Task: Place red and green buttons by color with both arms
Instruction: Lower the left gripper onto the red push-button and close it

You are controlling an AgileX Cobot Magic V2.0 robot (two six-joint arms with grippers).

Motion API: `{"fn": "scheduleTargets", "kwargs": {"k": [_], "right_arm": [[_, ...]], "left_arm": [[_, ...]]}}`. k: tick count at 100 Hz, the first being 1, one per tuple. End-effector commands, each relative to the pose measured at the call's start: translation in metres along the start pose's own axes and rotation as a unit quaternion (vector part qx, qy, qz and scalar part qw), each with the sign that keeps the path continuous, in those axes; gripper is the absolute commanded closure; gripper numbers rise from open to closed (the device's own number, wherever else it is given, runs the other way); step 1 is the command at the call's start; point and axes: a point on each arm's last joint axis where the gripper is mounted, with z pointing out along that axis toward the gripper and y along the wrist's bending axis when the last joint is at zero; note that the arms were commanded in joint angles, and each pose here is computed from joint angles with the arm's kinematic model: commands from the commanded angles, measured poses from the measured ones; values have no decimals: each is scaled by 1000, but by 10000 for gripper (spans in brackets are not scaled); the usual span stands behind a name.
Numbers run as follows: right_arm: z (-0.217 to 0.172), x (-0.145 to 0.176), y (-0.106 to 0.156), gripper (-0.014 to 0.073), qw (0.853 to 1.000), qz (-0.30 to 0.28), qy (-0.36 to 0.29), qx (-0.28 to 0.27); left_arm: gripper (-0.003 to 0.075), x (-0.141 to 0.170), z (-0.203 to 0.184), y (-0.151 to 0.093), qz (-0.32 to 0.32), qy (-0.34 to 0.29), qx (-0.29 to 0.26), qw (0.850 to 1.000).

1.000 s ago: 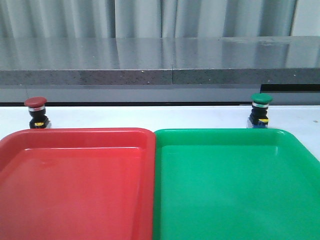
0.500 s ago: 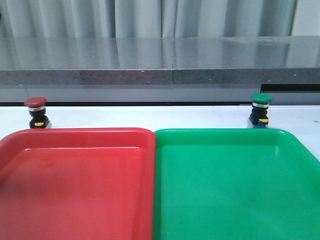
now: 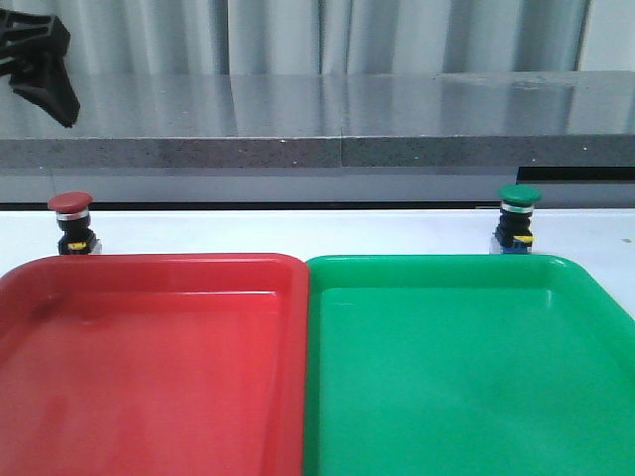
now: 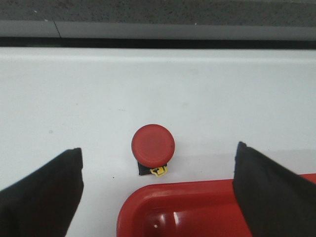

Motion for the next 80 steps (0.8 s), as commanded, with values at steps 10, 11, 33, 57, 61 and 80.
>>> {"fn": "scheduleTargets", "kwargs": {"k": [10, 11, 33, 57, 61, 80], "right_arm": [[-3, -14, 1, 659, 999, -7, -54, -5], [-3, -14, 1, 659, 999, -7, -54, -5], [-3, -14, 1, 659, 999, -7, -54, -5], [-3, -14, 1, 659, 999, -7, -54, -5], [-3, -14, 1, 659, 999, -7, -54, -5], [-3, -14, 1, 659, 999, -7, -54, -5]], "left_arm": [[139, -24, 7, -7, -6, -22, 9, 1000], [139, -24, 9, -6, -6, -20, 9, 1000], [139, -30, 35, -6, -6, 6, 6, 1000], [140, -26, 63, -4, -8, 34, 1, 999], [140, -26, 68, -4, -8, 40, 0, 999], [146, -27, 82, -4, -8, 58, -1, 998]]}}
